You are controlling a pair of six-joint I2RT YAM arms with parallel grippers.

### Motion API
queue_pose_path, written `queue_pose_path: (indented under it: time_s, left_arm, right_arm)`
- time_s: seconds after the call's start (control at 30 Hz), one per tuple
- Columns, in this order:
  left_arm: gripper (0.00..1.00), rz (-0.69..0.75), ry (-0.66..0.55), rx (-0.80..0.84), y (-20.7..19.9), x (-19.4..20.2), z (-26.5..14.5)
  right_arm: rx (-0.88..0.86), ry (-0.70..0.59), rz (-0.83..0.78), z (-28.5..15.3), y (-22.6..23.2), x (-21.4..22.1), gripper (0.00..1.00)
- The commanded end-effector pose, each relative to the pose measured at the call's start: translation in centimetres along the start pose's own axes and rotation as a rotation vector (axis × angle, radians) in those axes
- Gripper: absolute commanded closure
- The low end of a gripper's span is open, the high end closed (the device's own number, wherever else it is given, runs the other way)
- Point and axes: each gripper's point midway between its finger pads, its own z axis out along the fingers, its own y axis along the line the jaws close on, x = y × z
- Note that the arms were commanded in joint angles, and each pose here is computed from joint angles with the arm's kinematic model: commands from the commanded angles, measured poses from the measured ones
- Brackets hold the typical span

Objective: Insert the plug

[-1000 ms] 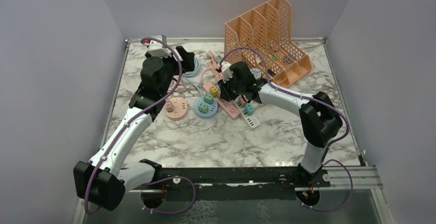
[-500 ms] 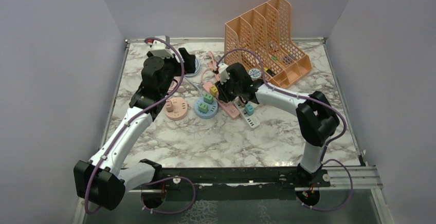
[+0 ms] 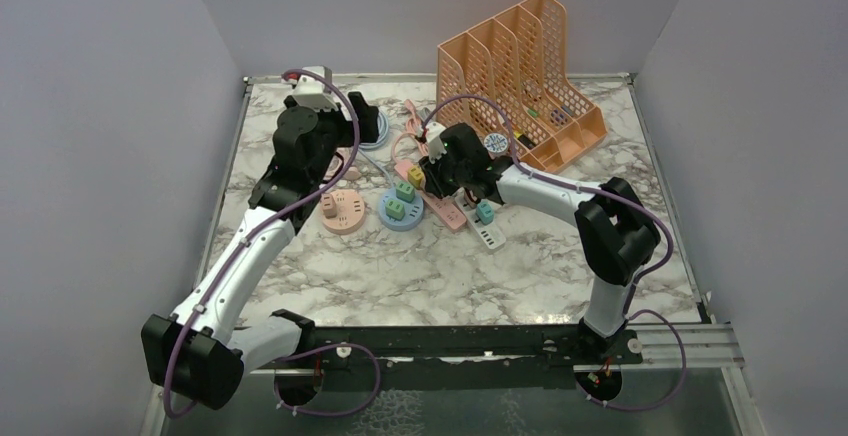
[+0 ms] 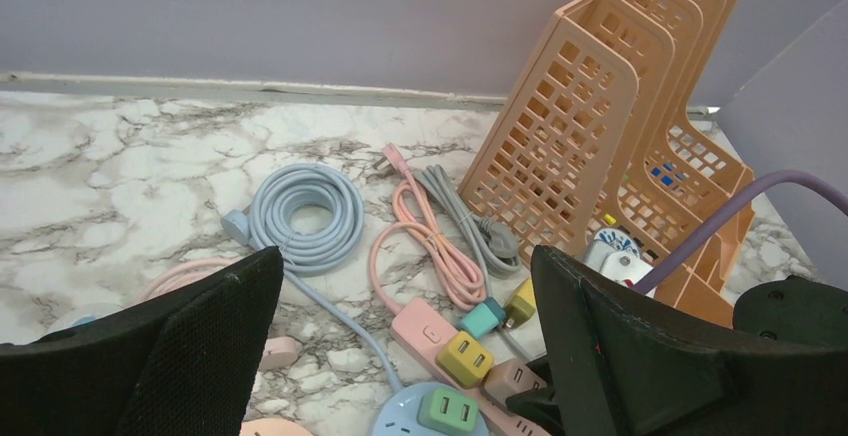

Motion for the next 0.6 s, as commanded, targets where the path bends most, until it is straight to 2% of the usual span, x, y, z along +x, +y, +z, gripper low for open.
queue_pose_path:
  time_s: [0.0,0.2,0.57]
  left_arm:
    - [0.03,0.065,-0.074,-0.019,0.2,-3.6,-1.1]
    - [0.02,0.113,-0.117,-0.058,0.7,-5.8,-2.1]
    - [0.01,0.106,-0.165,-0.053,0.2,-8.1,-2.9]
  right_arm:
    - [-0.011,0.044,-0.011,0.2,0.4,1.5,0.99]
    - [0.02,0.12,-0.033,1.1,0.0,3.6,0.99]
    - [0.062,0.215,-0.064,2.3,0.3,6.9,0.99]
